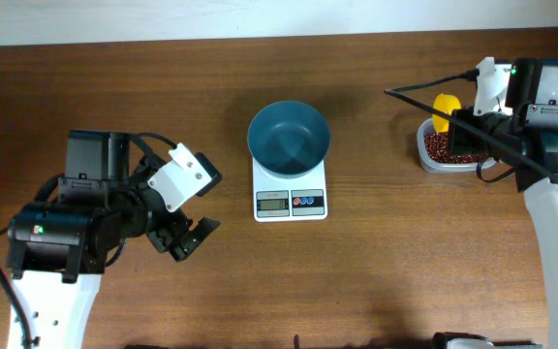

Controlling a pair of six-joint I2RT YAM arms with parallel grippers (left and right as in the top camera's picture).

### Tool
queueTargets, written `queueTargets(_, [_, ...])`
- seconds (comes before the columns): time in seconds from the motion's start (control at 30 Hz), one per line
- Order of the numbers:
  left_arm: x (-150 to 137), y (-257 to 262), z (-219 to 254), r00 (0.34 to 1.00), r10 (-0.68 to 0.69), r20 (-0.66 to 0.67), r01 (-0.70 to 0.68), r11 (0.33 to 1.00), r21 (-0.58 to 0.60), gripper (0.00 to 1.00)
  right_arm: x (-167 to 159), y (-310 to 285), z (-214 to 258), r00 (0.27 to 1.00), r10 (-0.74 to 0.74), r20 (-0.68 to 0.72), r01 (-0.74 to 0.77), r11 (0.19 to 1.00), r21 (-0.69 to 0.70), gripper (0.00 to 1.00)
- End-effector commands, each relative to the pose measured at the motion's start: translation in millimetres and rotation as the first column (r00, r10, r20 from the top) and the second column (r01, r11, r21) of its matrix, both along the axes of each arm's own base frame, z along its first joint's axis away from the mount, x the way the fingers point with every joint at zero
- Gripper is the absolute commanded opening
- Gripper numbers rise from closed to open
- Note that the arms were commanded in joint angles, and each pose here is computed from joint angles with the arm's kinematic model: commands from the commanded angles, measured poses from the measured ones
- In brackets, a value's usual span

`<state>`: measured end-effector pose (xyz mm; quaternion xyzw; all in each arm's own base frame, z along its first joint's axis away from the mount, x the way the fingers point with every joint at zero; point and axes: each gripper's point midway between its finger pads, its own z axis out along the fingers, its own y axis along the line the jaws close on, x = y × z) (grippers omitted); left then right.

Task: Scoop item into bowl and weigh 50g on scale
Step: 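Hold the scoop above the bean tub with the right gripper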

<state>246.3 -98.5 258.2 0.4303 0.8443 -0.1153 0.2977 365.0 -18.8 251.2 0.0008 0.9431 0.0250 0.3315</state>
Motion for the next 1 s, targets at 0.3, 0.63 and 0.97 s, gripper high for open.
queueTargets(0.3, [1,-2,7,1.000,0.006,0.007,-0.006,1.000,-0.022,0.99,1,-20,4,1.000,0.031,-0.001,-0.031,0.986,-0.166,0.04])
queueTargets(0.63, [1,-2,7,1.000,0.006,0.007,-0.006,1.000,-0.022,0.99,-5,-39,2,0.999,0.001,-0.037,-0.011,0.958,-0.285,0.04])
queueTargets(0.97, [1,-2,7,1.000,0.006,0.007,-0.006,1.000,-0.022,0.99,1,-50,-28,0.988,0.008,-0.151,-0.061,0.935,-0.350,0.04])
